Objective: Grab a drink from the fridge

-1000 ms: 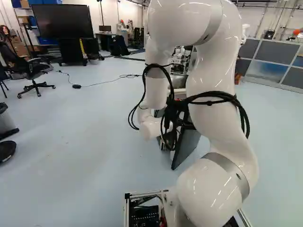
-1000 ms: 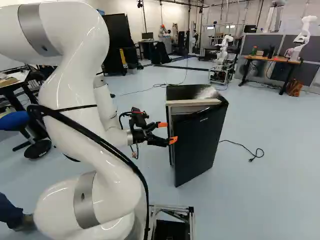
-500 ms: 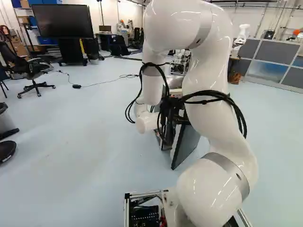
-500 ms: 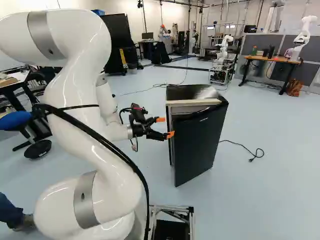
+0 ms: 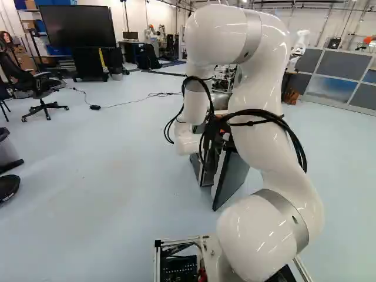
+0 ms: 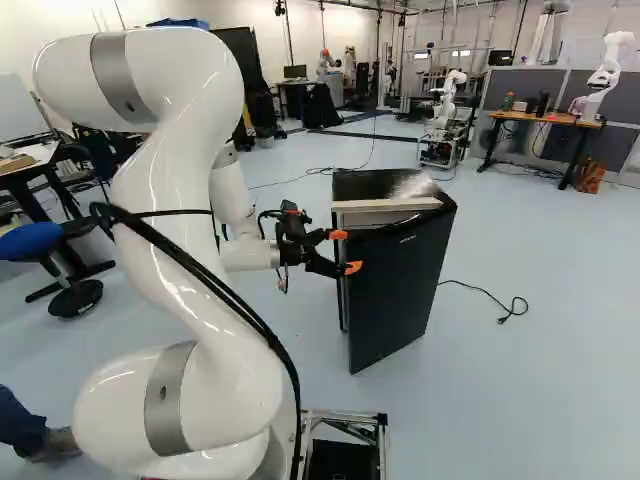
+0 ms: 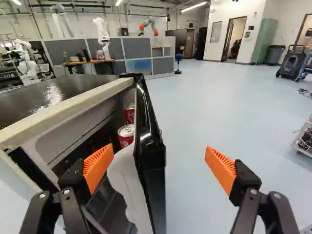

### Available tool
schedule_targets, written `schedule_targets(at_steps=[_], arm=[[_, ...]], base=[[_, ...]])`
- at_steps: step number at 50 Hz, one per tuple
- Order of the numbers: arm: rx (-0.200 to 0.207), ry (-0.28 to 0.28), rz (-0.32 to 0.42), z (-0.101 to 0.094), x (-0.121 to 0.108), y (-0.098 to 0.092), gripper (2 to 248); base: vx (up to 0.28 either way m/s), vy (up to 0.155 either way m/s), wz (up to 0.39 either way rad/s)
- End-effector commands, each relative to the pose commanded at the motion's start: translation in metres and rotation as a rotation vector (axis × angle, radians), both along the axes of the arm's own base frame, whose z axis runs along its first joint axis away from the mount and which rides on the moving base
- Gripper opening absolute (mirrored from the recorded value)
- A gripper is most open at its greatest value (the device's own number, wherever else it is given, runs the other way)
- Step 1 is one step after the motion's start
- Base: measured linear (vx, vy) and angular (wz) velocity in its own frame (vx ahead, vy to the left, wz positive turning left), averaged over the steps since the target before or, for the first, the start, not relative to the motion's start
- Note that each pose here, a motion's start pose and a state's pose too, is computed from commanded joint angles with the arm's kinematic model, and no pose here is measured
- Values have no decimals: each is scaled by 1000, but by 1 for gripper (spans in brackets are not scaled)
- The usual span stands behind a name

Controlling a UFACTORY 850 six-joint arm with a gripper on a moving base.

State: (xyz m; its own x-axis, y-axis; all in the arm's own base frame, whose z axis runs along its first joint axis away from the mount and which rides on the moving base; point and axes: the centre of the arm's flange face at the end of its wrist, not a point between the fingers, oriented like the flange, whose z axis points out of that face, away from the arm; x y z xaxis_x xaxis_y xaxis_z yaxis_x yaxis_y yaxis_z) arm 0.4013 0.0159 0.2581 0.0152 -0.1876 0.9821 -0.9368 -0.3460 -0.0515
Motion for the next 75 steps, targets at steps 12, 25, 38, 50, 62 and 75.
schedule_targets(at_steps=[12, 25, 38, 50, 62, 75], arm=[[-4, -5, -72, 0, 1, -22, 247], [-8, -9, -180, 1, -2, -48, 247], [-10, -14, -287, 1, -5, -74, 247], [-7, -22, -388, 1, -7, -99, 247], [0, -31, -538, 1, -14, -125, 247], [4, -47, -648, 1, -16, -155, 247]], base=[[0, 0, 0], [0, 0, 0], [0, 0, 0], [0, 0, 0], [0, 0, 0], [0, 0, 0]])
